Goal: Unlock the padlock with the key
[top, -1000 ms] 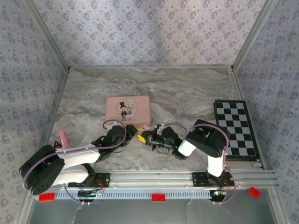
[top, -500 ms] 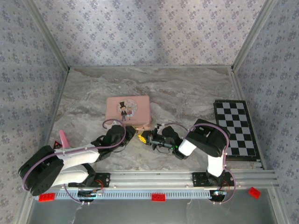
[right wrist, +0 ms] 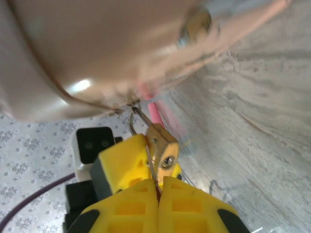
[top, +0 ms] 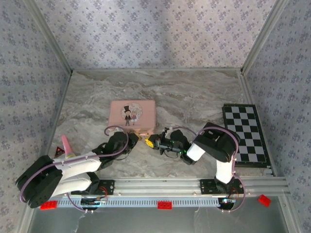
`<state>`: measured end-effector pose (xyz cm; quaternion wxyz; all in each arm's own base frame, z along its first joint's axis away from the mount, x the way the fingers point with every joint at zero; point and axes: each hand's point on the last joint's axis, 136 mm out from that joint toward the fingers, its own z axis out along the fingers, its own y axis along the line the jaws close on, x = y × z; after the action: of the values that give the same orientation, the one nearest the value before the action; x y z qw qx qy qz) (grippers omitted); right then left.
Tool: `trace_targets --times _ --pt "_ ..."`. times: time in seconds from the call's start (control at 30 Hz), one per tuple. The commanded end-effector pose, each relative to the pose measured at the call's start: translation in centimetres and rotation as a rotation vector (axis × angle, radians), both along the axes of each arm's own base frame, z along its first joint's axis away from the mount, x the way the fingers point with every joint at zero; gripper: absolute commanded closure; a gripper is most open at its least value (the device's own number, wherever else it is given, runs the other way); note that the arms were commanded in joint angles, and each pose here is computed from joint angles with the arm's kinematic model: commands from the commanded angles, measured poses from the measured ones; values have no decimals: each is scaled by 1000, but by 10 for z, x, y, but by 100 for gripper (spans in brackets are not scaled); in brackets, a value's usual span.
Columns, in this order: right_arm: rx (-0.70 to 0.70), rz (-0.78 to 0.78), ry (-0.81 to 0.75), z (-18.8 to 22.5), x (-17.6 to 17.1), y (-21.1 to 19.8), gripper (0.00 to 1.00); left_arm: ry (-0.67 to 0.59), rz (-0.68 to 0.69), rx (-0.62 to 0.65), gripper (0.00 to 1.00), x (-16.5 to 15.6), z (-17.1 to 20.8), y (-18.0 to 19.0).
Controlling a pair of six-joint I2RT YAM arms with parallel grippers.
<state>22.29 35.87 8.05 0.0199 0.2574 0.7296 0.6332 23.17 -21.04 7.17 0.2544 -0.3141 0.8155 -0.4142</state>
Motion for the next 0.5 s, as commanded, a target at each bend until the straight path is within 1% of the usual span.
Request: trace_targets --times 0.0,0.27,0.47 --pt "8 -5 -25 0 3 -1 100 -82 37 -66 90 11 28 0" --pt "28 30 -56 9 -4 6 100 -93 52 -99 90 13 36 2" --pt "0 99 -68 0 -19 3 100 -97 30 -111 91 17 41 1"
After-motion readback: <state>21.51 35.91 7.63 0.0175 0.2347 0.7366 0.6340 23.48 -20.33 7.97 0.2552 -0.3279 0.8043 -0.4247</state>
